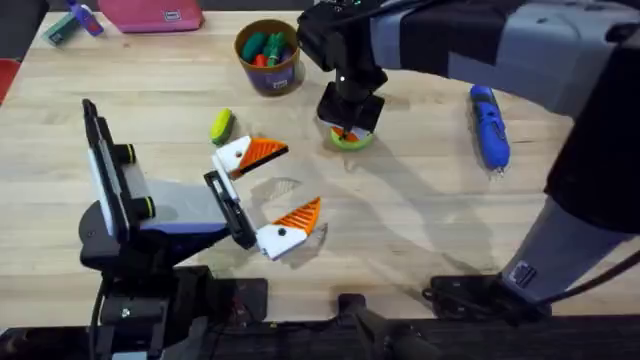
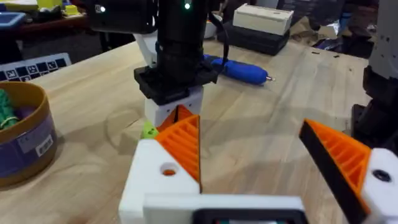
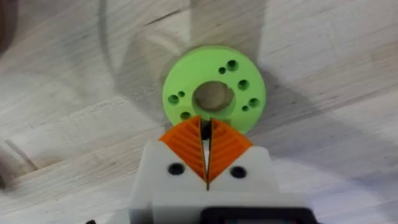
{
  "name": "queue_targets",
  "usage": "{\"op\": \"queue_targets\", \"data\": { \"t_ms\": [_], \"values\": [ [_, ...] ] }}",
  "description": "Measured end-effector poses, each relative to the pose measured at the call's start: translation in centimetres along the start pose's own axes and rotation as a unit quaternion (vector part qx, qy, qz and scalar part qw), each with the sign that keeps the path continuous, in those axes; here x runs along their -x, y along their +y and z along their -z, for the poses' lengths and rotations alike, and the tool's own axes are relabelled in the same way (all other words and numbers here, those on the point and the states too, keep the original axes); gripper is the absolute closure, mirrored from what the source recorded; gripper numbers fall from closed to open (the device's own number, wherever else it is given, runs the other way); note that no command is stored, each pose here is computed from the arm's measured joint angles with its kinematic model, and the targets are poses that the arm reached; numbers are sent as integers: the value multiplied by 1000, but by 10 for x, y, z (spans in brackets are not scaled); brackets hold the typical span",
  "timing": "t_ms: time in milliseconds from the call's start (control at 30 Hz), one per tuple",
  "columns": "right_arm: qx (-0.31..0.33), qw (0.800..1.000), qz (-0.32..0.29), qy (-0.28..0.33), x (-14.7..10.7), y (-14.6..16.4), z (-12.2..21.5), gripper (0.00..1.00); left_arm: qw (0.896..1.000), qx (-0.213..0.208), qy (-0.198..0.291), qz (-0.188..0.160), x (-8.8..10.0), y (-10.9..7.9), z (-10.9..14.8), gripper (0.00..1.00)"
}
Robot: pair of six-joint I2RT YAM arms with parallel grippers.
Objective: Pick up the gripper from the table and insert it into the empty holder that is missing its gripper. Then pick up a screw, insert it into the mounting hole, and use the screwdriver to tighten it. Finally, clean up the table by picking up the vegetable and placing it into the bucket.
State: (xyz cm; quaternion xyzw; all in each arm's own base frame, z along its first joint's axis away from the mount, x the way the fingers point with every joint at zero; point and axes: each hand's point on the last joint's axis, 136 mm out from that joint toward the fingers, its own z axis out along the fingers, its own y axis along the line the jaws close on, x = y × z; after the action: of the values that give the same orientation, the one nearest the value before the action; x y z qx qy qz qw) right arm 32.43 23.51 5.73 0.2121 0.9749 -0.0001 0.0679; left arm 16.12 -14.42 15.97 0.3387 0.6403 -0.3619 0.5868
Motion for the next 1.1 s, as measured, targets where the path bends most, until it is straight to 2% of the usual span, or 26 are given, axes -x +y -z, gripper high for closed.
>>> {"op": "queue_targets", "data": {
  "t_ms": [367,567,700,967,1100],
  "values": [
    [-2,1000,0,1,0,-1,0,995,1000,0,0,0,0,0,0,15],
    [-23,1000,3,-1,1,-9,10,996,1000,0,0,0,0,0,0,15],
    [-19,1000,14,-12,7,-8,35,996,1000,0,0,0,0,0,0,15],
    [77,994,47,-66,24,20,125,996,1000,0,0,0,0,0,0,15],
    [101,989,71,-79,19,31,145,996,1000,0,0,0,0,0,0,15]
  ]
}}
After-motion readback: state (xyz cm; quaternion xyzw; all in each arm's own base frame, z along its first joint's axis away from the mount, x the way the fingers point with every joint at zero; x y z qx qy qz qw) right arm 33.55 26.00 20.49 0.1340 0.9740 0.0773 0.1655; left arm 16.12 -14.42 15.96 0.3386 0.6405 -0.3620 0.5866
